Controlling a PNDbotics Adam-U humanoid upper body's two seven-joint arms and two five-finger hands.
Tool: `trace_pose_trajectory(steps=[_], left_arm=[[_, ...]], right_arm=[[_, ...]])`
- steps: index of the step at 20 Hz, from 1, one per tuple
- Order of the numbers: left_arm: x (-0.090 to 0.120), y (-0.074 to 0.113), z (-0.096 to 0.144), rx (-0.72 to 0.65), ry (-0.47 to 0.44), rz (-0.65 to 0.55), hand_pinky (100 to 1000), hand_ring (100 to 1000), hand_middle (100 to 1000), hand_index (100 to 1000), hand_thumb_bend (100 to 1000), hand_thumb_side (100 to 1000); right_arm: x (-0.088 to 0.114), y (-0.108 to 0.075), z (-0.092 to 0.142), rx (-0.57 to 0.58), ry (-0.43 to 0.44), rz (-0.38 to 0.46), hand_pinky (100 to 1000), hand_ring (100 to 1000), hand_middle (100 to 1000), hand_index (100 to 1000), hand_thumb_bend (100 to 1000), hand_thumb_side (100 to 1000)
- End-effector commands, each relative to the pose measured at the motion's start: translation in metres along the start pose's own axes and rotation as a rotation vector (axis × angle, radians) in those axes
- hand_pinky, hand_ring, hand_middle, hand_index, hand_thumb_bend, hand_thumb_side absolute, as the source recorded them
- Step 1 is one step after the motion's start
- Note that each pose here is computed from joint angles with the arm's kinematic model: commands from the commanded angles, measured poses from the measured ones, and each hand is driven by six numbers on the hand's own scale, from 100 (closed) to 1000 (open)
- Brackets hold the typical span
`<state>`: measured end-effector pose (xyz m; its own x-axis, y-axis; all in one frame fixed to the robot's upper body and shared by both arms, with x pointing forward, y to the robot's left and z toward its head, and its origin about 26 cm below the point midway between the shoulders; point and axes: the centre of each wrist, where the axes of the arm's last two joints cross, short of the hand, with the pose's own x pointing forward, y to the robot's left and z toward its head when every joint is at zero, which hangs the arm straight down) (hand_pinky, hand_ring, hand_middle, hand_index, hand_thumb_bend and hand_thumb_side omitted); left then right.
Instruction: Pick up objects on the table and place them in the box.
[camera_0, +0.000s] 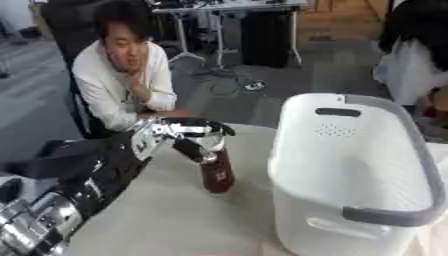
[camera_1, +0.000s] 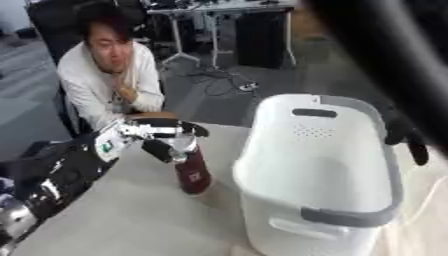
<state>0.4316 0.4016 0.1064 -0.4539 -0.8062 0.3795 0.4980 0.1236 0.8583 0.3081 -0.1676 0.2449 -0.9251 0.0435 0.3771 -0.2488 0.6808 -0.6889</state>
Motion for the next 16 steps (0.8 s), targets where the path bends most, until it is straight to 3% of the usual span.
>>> trace_pose_trajectory(steps=[1, 4, 7, 9, 10, 11, 12, 13, 14, 15, 16], left_arm=[[-0.0057, -0.002, 0.0055, -0.273, -0.148, -0.151, 917, 1000, 1000, 1000, 353, 479], [-0.0062, -0.0025, 0.0058, -0.279, -0.138, -0.154, 773, 991, 1000, 1000, 353, 430], [-0.0057, -0.0003, 0.0068, -0.273, -0.114, -0.178, 560, 890, 1000, 1000, 336, 318], [-0.0046, 0.0016, 0.0069, -0.245, -0.097, -0.203, 327, 745, 969, 846, 221, 140], [-0.0042, 0.0019, 0.0068, -0.222, -0.09, -0.214, 439, 823, 1000, 946, 278, 234], [-0.004, 0.0028, 0.007, -0.184, -0.085, -0.219, 116, 516, 754, 590, 100, 100], [-0.0046, 0.0027, 0.0074, -0.133, -0.081, -0.218, 100, 465, 667, 538, 100, 100], [-0.0052, 0.0018, 0.0073, -0.072, -0.088, -0.215, 100, 239, 400, 355, 100, 212], [-0.0065, -0.0005, 0.0075, -0.014, -0.097, -0.212, 100, 262, 425, 370, 100, 174], [-0.0079, -0.0032, 0.0078, 0.033, -0.107, -0.211, 100, 100, 235, 294, 100, 289], [-0.0097, -0.0064, 0.0084, 0.073, -0.115, -0.212, 100, 100, 247, 298, 100, 295]], right_arm=[[0.0055, -0.0035, -0.0074, 0.005, -0.032, 0.016, 178, 443, 475, 601, 100, 893], [0.0055, -0.0035, -0.0073, 0.006, -0.032, 0.016, 179, 443, 475, 601, 100, 894], [0.0055, -0.0036, -0.0074, 0.005, -0.033, 0.016, 178, 443, 475, 601, 100, 893], [0.0056, -0.0036, -0.0074, 0.004, -0.033, 0.016, 178, 442, 474, 600, 100, 892], [0.0056, -0.0036, -0.0074, 0.003, -0.034, 0.016, 178, 443, 475, 601, 100, 893], [0.0055, -0.0037, -0.0074, 0.001, -0.034, 0.016, 178, 442, 474, 599, 100, 891], [0.0056, -0.0037, -0.0074, 0.0, -0.035, 0.016, 178, 442, 473, 599, 100, 890], [0.0056, -0.0038, -0.0075, -0.003, -0.036, 0.016, 178, 441, 473, 598, 100, 888], [0.0056, -0.0038, -0.0076, -0.005, -0.037, 0.016, 178, 441, 473, 598, 100, 888], [0.0056, -0.0039, -0.0076, -0.006, -0.037, 0.016, 178, 440, 472, 598, 100, 888], [0.0057, -0.0039, -0.0077, -0.007, -0.038, 0.016, 178, 440, 472, 598, 100, 888]])
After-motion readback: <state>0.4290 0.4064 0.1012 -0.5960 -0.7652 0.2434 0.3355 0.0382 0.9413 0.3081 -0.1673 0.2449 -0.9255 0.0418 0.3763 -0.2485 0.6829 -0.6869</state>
